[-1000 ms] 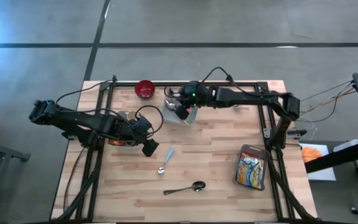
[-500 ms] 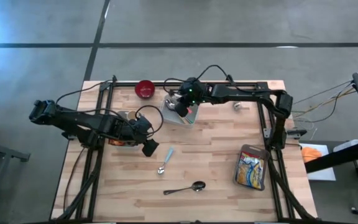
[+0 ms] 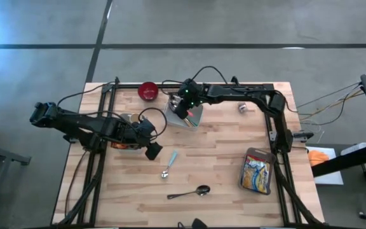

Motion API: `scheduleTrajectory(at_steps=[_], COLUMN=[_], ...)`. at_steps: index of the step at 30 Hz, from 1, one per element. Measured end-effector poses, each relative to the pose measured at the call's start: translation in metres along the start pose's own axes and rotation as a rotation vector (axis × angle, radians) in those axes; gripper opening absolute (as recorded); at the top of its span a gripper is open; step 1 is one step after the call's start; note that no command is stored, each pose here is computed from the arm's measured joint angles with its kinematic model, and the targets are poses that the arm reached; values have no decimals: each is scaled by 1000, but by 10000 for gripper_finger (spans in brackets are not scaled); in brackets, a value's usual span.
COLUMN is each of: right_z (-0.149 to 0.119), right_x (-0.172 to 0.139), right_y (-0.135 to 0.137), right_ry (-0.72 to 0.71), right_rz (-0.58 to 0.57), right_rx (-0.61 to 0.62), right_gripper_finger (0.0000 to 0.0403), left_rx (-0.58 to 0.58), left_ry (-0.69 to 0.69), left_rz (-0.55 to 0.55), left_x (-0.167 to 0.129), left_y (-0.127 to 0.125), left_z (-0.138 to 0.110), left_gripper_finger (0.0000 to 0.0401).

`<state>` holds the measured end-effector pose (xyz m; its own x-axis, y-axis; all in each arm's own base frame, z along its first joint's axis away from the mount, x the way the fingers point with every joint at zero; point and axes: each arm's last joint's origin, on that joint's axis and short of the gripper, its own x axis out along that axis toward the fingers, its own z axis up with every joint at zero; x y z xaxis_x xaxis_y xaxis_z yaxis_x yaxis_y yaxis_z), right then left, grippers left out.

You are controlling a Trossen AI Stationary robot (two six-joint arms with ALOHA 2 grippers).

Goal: Pick & Place Food Item
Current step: Put the orange spoon into the right gray bin

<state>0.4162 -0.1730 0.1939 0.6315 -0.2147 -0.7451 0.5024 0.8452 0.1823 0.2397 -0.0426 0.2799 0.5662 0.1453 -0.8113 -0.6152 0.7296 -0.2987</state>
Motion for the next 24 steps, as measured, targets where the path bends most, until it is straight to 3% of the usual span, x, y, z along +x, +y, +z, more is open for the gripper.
scheduleTrajectory(at_steps=[24], right_z=[-23], right_x=[35], right_y=[-7], right_ry=[142], right_rz=[2], right_rx=[48], right_gripper_finger=[12], left_rx=[0], left_ry=[0], left_rz=[0], left_x=[0], left_y=[0], left_z=[0], left_gripper_finger=[371])
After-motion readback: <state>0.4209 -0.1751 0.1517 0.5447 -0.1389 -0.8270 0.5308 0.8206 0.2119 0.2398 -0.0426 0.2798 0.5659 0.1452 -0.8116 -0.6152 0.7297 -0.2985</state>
